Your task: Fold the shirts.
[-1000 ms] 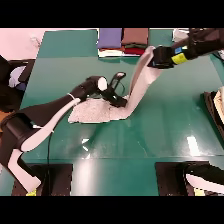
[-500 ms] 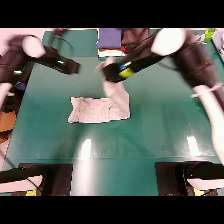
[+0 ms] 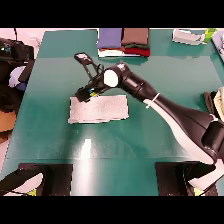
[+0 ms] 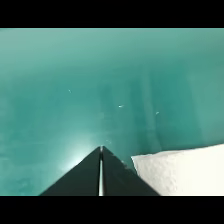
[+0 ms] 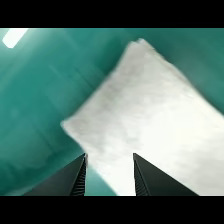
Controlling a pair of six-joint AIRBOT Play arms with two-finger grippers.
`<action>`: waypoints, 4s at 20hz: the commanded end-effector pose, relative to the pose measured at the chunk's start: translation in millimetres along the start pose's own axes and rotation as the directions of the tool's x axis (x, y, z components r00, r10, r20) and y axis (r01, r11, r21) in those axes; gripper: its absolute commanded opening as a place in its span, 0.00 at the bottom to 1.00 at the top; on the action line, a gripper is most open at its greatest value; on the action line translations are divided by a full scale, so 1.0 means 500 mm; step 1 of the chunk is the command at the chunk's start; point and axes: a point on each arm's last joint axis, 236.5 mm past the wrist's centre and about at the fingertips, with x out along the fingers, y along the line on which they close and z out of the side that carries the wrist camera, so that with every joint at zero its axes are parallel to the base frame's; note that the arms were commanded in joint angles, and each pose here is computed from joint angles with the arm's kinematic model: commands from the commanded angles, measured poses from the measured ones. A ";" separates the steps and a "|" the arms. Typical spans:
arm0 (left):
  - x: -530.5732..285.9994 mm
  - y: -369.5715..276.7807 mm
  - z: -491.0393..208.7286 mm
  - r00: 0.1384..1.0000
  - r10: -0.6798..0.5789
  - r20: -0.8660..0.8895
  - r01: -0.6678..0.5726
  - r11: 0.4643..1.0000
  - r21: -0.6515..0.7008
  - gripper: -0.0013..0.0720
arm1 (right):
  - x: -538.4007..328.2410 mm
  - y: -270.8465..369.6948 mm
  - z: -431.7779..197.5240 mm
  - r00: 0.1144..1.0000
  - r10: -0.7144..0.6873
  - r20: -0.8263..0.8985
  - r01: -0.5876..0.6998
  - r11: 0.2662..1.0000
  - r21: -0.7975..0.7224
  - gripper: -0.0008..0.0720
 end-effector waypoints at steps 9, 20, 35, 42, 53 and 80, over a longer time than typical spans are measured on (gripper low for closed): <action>-0.006 -0.142 0.012 0.988 -0.152 0.026 0.150 0.985 0.087 0.04 | -0.167 -0.396 -0.246 0.929 -0.256 -0.267 0.352 0.834 0.425 0.58; -0.011 -0.177 0.008 0.981 -0.194 0.020 0.191 0.976 0.100 0.05 | 0.022 -0.363 -0.322 0.945 0.017 -0.327 0.235 0.663 0.711 0.83; -0.026 -0.232 0.010 0.950 -0.312 0.024 0.310 0.949 0.052 0.04 | -0.181 -0.497 -0.134 0.963 -0.269 0.035 0.200 0.793 0.576 0.03; -0.036 -0.260 0.021 0.927 -0.372 0.048 0.371 0.928 0.027 0.04 | -0.663 -0.781 -0.189 0.737 -0.643 0.206 0.294 0.581 0.759 0.03; -0.038 -0.266 0.014 0.923 -0.382 0.034 0.383 0.924 -0.013 0.04 | -1.001 -0.997 -0.374 0.588 -0.809 0.030 0.347 0.286 0.893 0.03; -0.038 -0.267 0.004 0.923 -0.386 0.012 0.385 0.923 0.022 0.04 | -1.122 -0.841 -0.839 0.415 -0.788 -0.455 0.616 -0.124 0.778 0.03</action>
